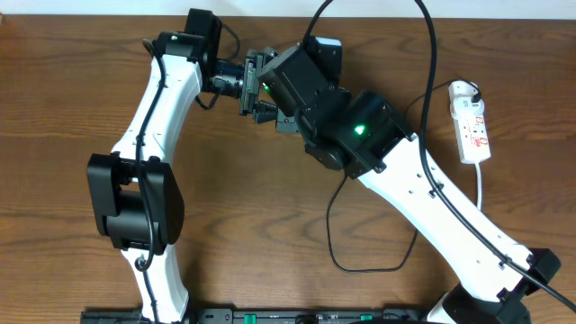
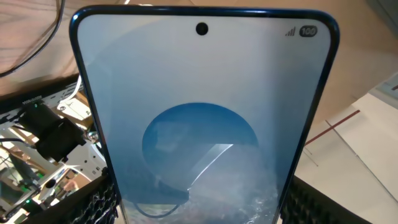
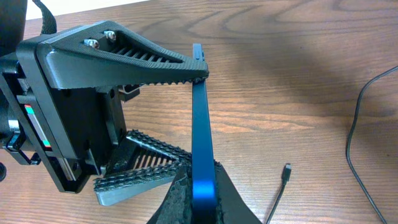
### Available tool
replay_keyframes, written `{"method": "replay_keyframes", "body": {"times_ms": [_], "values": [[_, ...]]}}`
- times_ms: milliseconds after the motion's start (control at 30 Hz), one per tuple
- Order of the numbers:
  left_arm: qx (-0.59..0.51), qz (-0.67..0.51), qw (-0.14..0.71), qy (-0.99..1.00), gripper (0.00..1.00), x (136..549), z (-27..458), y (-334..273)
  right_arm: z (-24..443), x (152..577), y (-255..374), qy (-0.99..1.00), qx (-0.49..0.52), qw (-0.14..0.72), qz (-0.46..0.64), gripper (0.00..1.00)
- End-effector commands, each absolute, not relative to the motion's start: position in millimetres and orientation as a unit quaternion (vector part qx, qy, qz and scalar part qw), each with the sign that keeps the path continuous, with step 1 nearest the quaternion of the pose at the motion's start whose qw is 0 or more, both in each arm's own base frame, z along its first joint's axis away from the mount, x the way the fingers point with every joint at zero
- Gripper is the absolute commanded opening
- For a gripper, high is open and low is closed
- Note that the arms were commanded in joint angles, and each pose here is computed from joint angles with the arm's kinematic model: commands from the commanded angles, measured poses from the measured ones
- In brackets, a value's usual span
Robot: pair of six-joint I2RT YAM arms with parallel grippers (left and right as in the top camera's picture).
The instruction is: Plug charger to phone and switch on socket
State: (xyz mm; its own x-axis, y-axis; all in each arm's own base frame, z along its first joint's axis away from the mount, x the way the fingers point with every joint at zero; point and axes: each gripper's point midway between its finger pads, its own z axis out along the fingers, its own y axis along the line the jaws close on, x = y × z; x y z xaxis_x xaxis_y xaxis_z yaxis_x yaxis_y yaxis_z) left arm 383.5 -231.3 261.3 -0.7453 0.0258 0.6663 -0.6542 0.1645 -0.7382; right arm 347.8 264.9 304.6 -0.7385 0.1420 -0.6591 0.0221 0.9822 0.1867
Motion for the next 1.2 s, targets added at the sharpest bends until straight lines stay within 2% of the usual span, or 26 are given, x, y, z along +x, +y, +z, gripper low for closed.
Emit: {"method": "replay_keyframes", "body": {"times_ms": [0, 167, 200, 333, 533, 700, 867, 1000, 1100, 1167], "values": [[0.206, 0.628, 0.283, -0.695, 0.77, 378.1, 281.3, -229.5, 310.9, 348.9, 265.5, 0.925, 0.049, 0.366, 0.087, 0.02], [0.206, 0.628, 0.283, -0.695, 0.79, 378.1, 281.2, -229.5, 312.3, 351.0, 264.0, 0.922, 0.078, 0.368, 0.095, 0.01], [0.206, 0.628, 0.283, -0.695, 0.86, 378.1, 281.3, -229.5, 312.5, 351.6, 263.1, 0.921, 0.084, 0.369, 0.095, 0.02], [0.209, 0.622, 0.278, -0.702, 1.00, 379.0, 277.6, -229.4, 314.4, 360.2, 254.8, 0.915, 0.114, 0.373, 0.100, 0.01], [0.221, 0.600, 0.262, -0.723, 0.98, 381.9, 265.7, -228.5, 315.3, 371.2, 240.0, 0.905, 0.174, 0.372, 0.111, 0.02], [0.240, 0.593, 0.278, -0.716, 0.98, 381.9, 265.9, -228.5, 317.6, 383.3, 225.5, 0.867, 0.304, 0.362, 0.155, 0.02], [0.267, 0.583, 0.300, -0.707, 0.98, 381.9, 265.9, -228.5, 316.4, 382.6, 228.2, 0.805, 0.452, 0.306, 0.231, 0.01], [0.268, 0.582, 0.301, -0.706, 0.99, 381.9, 265.9, -228.5, 313.2, 375.8, 244.1, 0.776, 0.511, 0.242, 0.280, 0.01], [0.269, 0.582, 0.302, -0.706, 0.94, 381.8, 265.9, -228.5, 311.7, 371.8, 251.7, 0.762, 0.535, 0.209, 0.298, 0.01], [0.277, 0.578, 0.309, -0.702, 0.87, 381.8, 266.0, -228.5, 311.2, 370.6, 250.5, 0.749, 0.556, 0.201, 0.301, 0.01]]}}
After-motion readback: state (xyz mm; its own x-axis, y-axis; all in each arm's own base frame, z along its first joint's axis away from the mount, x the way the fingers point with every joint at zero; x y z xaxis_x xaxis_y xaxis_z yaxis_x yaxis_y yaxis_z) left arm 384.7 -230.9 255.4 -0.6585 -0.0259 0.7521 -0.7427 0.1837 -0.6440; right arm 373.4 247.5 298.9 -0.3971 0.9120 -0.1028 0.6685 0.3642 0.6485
